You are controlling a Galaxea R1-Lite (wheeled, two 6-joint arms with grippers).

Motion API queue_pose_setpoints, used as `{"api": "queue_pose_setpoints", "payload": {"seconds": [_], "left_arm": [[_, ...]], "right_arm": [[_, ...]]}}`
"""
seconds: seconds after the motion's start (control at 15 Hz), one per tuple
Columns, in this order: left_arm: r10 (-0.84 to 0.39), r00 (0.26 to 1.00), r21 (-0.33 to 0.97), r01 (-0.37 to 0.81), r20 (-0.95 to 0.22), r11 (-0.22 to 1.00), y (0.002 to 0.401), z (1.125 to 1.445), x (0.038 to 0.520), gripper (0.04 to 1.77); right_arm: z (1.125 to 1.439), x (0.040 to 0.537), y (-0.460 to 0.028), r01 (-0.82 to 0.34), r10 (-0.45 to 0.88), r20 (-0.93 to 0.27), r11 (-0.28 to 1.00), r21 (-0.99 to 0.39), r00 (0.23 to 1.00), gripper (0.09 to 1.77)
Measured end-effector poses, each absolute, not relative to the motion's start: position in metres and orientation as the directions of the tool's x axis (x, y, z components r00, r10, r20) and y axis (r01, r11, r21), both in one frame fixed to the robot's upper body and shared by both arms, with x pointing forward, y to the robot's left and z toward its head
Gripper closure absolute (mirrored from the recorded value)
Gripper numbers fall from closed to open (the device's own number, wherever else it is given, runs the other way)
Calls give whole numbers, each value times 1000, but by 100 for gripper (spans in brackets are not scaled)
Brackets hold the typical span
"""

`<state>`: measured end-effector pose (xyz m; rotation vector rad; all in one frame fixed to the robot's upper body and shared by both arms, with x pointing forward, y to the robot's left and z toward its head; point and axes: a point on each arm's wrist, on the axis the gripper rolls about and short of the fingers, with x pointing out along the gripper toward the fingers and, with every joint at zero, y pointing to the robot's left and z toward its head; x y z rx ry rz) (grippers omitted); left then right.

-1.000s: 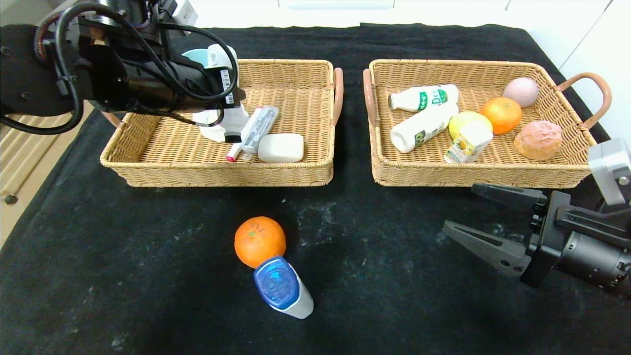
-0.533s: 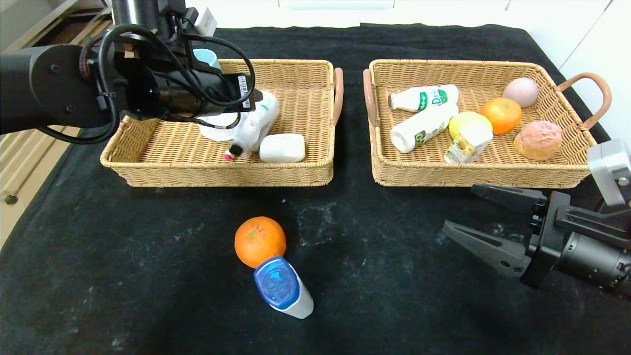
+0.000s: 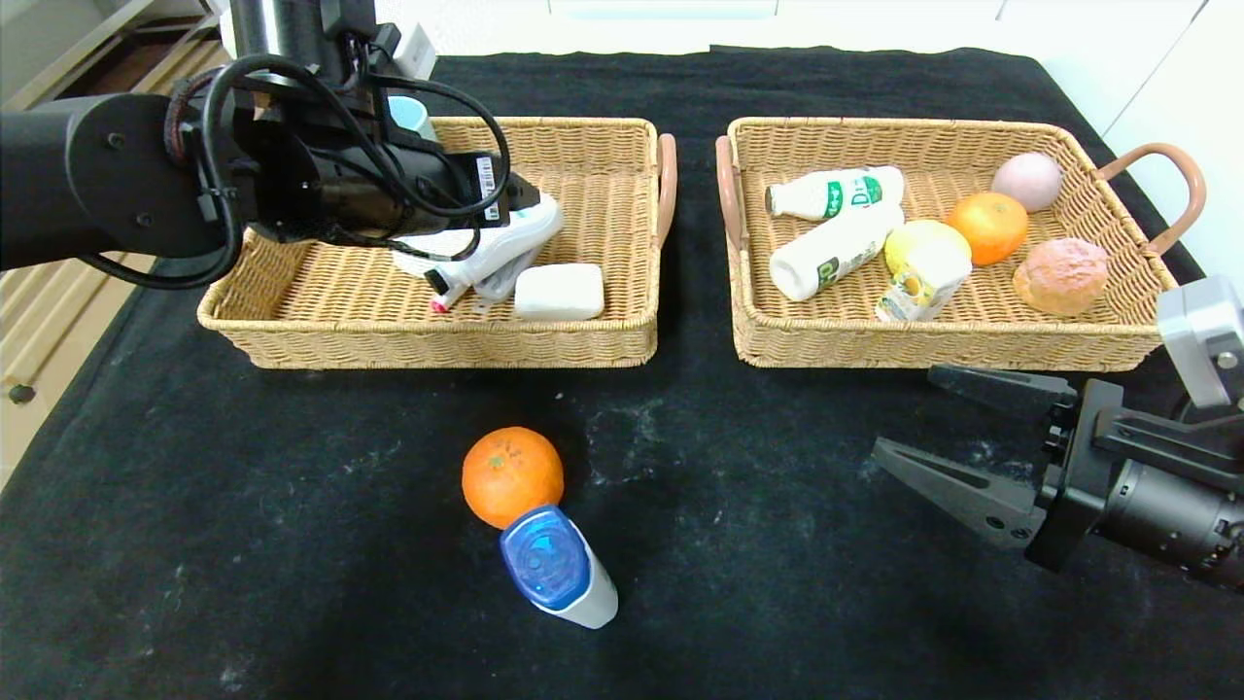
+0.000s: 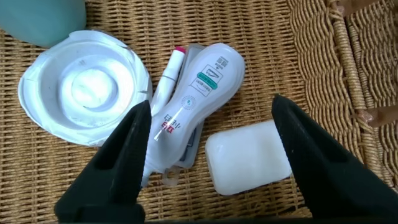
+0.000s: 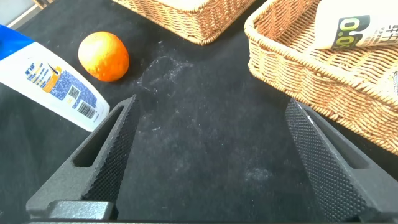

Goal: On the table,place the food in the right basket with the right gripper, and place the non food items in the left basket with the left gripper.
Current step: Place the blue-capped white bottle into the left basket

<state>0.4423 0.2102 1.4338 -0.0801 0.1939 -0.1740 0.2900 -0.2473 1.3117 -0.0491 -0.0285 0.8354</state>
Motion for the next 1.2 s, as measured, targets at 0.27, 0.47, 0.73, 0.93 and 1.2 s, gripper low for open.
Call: {"api": "queue_pose_setpoints", "payload": {"seconds": [0.27,0.47,0.73,0.93,1.2], "left_arm": [[-186,960,-90,171,-210,981,211,1430,433,27],[-191,951,-84,176,-243,981,215,1423,418,21],[-228,941,-76,216,-250,974,225,1421,389,16],[-282,932,-58,276,-228,959,232,1413,360,14],[-365,903,-42,365,-228,930,235,1400,314,12]], "right_arm": [[1312,290,-247,-741,743,6,669,-54,670,15],[1312,290,-247,-741,743,6,669,-54,670,15],[1311,290,-247,-742,743,3,669,-53,669,15],[1310,291,-247,-742,743,-1,668,-50,669,15],[1309,291,-246,-744,745,-7,666,-46,667,15]]}}
